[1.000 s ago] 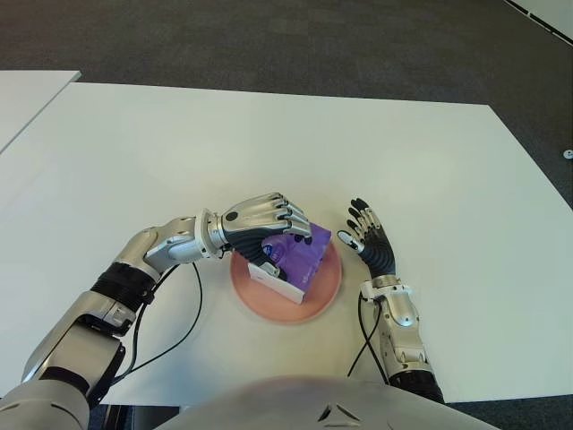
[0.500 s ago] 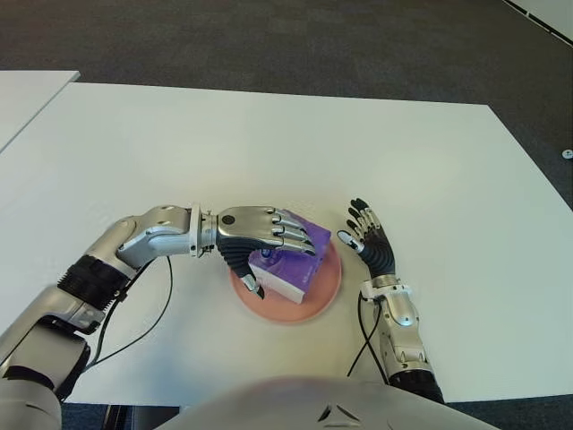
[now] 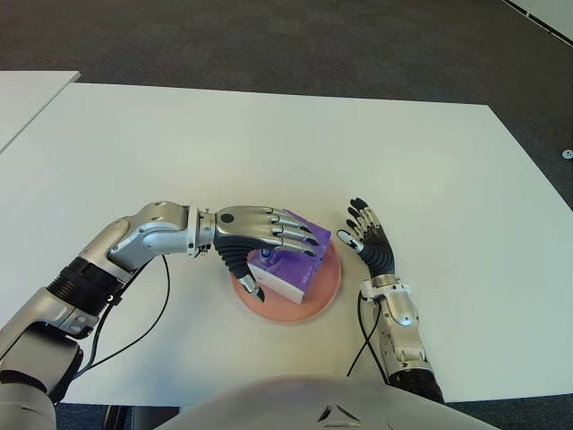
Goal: Put the tissue paper into the plate.
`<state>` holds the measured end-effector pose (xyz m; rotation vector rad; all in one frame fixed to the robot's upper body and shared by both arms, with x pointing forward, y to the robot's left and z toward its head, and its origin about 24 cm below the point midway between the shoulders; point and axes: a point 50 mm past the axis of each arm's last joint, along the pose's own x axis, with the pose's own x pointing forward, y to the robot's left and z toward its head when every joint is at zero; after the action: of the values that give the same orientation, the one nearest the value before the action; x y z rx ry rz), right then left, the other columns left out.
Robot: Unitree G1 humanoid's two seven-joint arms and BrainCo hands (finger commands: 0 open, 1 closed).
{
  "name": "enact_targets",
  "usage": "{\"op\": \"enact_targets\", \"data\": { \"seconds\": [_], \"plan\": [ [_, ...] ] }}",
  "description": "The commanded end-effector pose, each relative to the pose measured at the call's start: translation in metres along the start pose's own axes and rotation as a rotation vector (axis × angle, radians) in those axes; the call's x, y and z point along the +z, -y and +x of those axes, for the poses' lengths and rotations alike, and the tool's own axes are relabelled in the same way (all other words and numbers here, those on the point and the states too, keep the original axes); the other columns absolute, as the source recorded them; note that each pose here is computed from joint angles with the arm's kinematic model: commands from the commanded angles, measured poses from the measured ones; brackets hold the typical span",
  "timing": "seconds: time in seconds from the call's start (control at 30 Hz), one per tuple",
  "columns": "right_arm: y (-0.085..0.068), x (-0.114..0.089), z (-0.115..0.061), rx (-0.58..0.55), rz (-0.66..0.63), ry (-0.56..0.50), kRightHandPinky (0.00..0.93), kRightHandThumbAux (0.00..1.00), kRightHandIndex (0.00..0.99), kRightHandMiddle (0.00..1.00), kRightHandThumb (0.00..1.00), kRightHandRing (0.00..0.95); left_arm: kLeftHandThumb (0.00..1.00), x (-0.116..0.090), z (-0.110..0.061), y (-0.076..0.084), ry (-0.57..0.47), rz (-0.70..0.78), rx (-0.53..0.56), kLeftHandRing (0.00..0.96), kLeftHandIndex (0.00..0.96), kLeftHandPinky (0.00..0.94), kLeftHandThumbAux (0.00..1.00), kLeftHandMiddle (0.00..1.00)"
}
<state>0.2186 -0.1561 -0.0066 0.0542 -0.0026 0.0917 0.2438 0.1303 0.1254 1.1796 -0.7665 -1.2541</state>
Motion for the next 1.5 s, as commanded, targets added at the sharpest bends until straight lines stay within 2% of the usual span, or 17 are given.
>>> {"op": "enact_targets", "data": {
  "seconds": [0.03, 0.1, 0.2, 0.23, 0.27, 0.33, 0.43, 0.57, 0.73, 0.83, 0.97, 1.13, 1.23, 1.27, 1.33, 1.5],
  "plan": [
    [0.001, -0.024, -0.014, -0.012, 0.014, -0.138, 0.0, 0.665, 0.0, 0.009, 0.0, 0.0, 0.014, -0.02, -0.017, -0.027, -0.04, -0.143, 0.129, 0.0, 0.0, 0.0, 0.406, 0.0],
    [0.001, -0.024, -0.014, -0.01, 0.014, -0.138, 0.0, 0.658, 0.0, 0.006, 0.0, 0.0, 0.023, -0.025, -0.021, -0.032, -0.04, -0.193, 0.166, 0.0, 0.0, 0.0, 0.406, 0.0],
    [0.0, -0.024, -0.014, -0.013, 0.029, -0.132, 0.0, 0.667, 0.0, 0.006, 0.002, 0.0, 0.044, -0.034, -0.041, -0.032, -0.113, -0.47, 0.474, 0.0, 0.0, 0.0, 0.423, 0.0],
    [0.0, -0.024, -0.014, -0.013, 0.033, -0.132, 0.0, 0.668, 0.0, 0.006, 0.003, 0.0, 0.046, -0.046, -0.046, -0.035, -0.139, -0.535, 0.604, 0.0, 0.0, 0.0, 0.426, 0.0],
    [0.0, -0.024, -0.013, -0.013, 0.035, -0.132, 0.0, 0.672, 0.0, 0.005, 0.004, 0.0, 0.053, -0.054, -0.048, -0.038, -0.151, -0.566, 0.677, 0.0, 0.0, 0.0, 0.429, 0.0],
    [-0.001, -0.024, -0.013, -0.013, 0.037, -0.132, 0.0, 0.676, 0.0, 0.005, 0.006, 0.0, 0.058, -0.057, -0.059, -0.048, -0.144, -0.59, 0.817, 0.0, 0.0, 0.0, 0.429, 0.0],
    [-0.001, -0.024, -0.013, -0.011, 0.036, -0.131, 0.0, 0.681, 0.0, 0.003, 0.008, 0.0, 0.056, -0.056, -0.078, -0.058, -0.074, -0.68, 1.038, 0.0, 0.0, 0.0, 0.422, 0.0],
    [-0.002, -0.023, -0.014, -0.006, 0.027, -0.132, 0.0, 0.684, 0.0, 0.0, 0.011, 0.0, 0.051, -0.072, -0.104, -0.061, -0.028, -0.818, 1.236, 0.0, 0.0, 0.0, 0.438, 0.0],
    [-0.003, -0.022, -0.013, -0.003, 0.022, -0.133, 0.0, 0.687, 0.0, 0.0, 0.005, 0.0, 0.025, -0.075, -0.108, -0.056, -0.065, -0.865, 1.349, 0.0, 0.0, 0.0, 0.506, 0.0],
    [-0.003, -0.022, -0.013, -0.003, 0.023, -0.134, 0.0, 0.692, 0.0, 0.0, 0.002, 0.0, 0.013, -0.084, -0.107, -0.039, -0.128, -0.884, 1.403, 0.0, 0.0, 0.0, 0.532, 0.0],
    [-0.004, -0.022, -0.014, -0.004, 0.023, -0.136, 0.0, 0.693, 0.0, 0.0, 0.0, 0.0, 0.009, -0.091, -0.109, -0.025, -0.167, -0.934, 1.46, 0.0, 0.0, 0.0, 0.557, 0.002],
    [-0.003, -0.022, -0.014, -0.007, 0.02, -0.14, 0.0, 0.689, 0.0, 0.0, 0.0, 0.0, 0.025, -0.093, -0.109, -0.019, -0.188, -0.975, 1.502, 0.0, 0.0, 0.004, 0.57, 0.014],
    [-0.003, -0.023, -0.014, -0.011, 0.021, -0.142, 0.0, 0.688, 0.0, 0.001, 0.0, 0.0, 0.036, -0.097, -0.11, -0.004, -0.25, -0.985, 1.529, 0.001, 0.0, 0.01, 0.579, 0.02],
    [-0.002, -0.023, -0.015, -0.012, 0.021, -0.142, 0.0, 0.688, 0.0, 0.001, 0.0, 0.0, 0.039, -0.099, -0.11, 0.008, -0.297, -0.99, 1.535, 0.005, 0.003, 0.013, 0.589, 0.024],
    [-0.002, -0.023, -0.015, -0.013, 0.022, -0.143, 0.0, 0.689, 0.0, 0.0, 0.0, 0.0, 0.035, -0.101, -0.108, 0.02, -0.346, -0.992, 1.537, 0.01, 0.008, 0.013, 0.616, 0.031],
    [-0.003, -0.023, -0.015, -0.009, 0.023, -0.142, 0.0, 0.69, 0.0, 0.0, 0.008, 0.0, 0.026, -0.102, -0.1, 0.029, -0.416, -0.963, 1.517, 0.013, 0.013, 0.008, 0.657, 0.034]
  ]
}}
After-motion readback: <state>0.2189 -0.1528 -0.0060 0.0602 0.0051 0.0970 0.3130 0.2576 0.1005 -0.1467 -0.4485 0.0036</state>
